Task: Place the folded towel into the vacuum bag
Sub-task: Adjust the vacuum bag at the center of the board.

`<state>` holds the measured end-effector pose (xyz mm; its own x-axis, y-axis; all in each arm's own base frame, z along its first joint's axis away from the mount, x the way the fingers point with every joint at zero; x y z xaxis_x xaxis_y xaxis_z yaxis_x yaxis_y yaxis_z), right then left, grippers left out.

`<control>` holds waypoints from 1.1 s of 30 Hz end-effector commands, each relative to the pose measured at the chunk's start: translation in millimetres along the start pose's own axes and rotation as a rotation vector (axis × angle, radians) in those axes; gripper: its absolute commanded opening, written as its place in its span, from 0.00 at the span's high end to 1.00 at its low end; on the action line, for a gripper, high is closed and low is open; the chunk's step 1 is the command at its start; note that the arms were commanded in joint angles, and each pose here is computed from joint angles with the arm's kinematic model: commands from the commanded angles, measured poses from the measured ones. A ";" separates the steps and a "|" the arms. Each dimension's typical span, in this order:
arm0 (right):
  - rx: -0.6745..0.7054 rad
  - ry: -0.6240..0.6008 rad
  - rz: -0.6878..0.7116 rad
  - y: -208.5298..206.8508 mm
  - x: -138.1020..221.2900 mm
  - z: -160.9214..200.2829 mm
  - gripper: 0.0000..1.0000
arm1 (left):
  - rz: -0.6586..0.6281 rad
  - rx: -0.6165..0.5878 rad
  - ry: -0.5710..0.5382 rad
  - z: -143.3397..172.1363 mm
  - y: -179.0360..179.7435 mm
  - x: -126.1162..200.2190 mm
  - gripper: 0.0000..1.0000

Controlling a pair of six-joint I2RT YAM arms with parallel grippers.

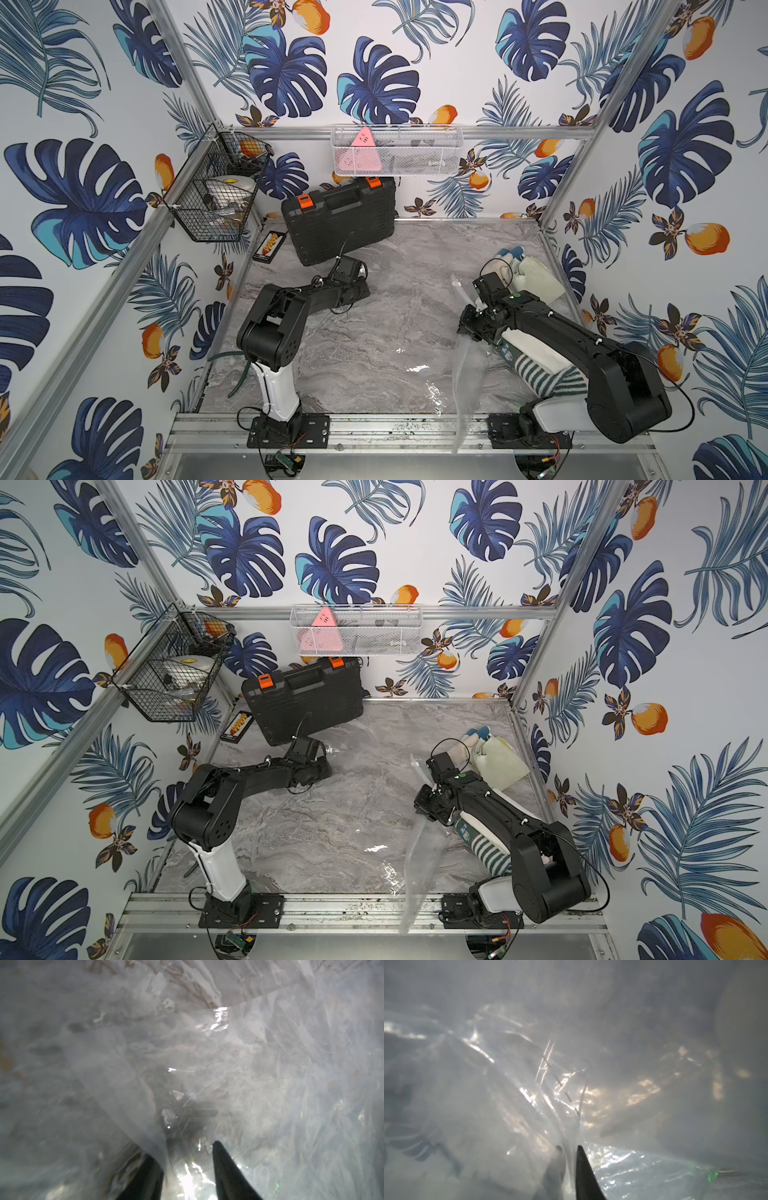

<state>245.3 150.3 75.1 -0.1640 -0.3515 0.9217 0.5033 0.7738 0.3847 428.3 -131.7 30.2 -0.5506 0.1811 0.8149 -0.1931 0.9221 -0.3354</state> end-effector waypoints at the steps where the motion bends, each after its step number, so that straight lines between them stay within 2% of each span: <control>1: 0.014 0.021 -0.007 8.7 -6.8 9.5 0.85 | -0.037 -0.046 0.142 22.2 6.1 -12.7 0.66; 7: 0.018 0.034 -0.007 20.0 -26.6 14.4 0.87 | -0.072 -0.103 0.132 -1.3 -0.2 -23.6 0.70; 13: 0.029 0.072 -0.040 42.9 -46.5 17.5 0.89 | -0.114 -0.135 0.146 -20.2 9.9 -41.3 0.72; 20: 0.092 0.142 -0.044 72.1 -74.6 46.7 0.90 | -0.171 -0.173 0.134 -52.4 26.8 -52.5 0.74; 25: 0.112 0.184 -0.042 82.7 -93.6 63.4 0.90 | -0.190 -0.173 0.121 -68.0 40.0 -55.3 0.74; 33: 0.122 0.185 -0.008 94.8 -127.1 57.5 0.91 | -0.183 -0.166 0.078 -92.5 45.0 -47.5 0.74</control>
<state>264.7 310.0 18.9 -0.0070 -0.5281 0.8491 0.3634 0.7898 0.4942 539.4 -78.0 32.5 -0.5367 0.0687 0.8410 -0.1249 0.9792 -0.1597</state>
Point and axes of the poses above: each gripper's point midway between its finger pads, its own x axis back along the fingers, its own y axis along the line the jaws close on, z = x × y, the point moved 1 cm from there along x, back along the fingers, and after that the axes turned 6 degrees about -x, right-handed, at the moved point
